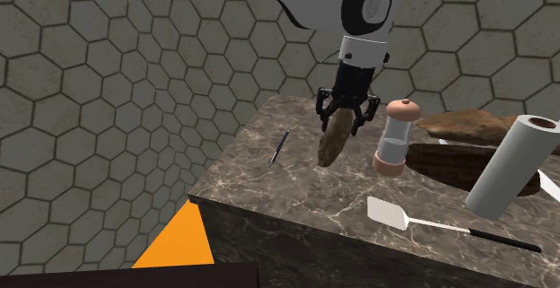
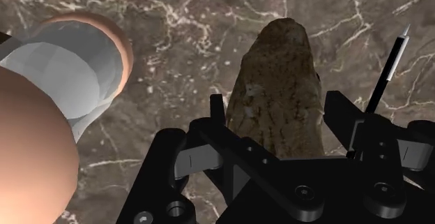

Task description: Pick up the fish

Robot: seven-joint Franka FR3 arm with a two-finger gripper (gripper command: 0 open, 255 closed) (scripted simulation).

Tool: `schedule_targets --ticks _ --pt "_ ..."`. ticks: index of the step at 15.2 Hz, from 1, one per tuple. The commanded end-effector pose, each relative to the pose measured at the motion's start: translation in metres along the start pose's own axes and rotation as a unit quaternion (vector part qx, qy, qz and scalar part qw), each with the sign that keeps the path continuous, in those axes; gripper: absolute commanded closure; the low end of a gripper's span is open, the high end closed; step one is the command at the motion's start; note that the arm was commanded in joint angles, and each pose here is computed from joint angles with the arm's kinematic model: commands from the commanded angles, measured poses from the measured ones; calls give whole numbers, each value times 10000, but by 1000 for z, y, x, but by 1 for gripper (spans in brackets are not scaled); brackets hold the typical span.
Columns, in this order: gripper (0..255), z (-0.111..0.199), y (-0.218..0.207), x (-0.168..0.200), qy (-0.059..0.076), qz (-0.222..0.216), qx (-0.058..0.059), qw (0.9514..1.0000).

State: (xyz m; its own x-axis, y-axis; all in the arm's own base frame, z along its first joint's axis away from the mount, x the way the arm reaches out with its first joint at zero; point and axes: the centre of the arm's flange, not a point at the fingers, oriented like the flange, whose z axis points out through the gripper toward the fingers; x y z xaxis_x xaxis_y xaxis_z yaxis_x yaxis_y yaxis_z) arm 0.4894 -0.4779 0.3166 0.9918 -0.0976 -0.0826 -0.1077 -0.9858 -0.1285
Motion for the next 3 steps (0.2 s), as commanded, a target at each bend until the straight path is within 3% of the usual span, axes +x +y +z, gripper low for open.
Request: schedule_targets --ticks 1,3 --pt "255 -12 -2 0 0 0 0 10000" --pt "255 -12 -2 -1 0 0 0 10000"
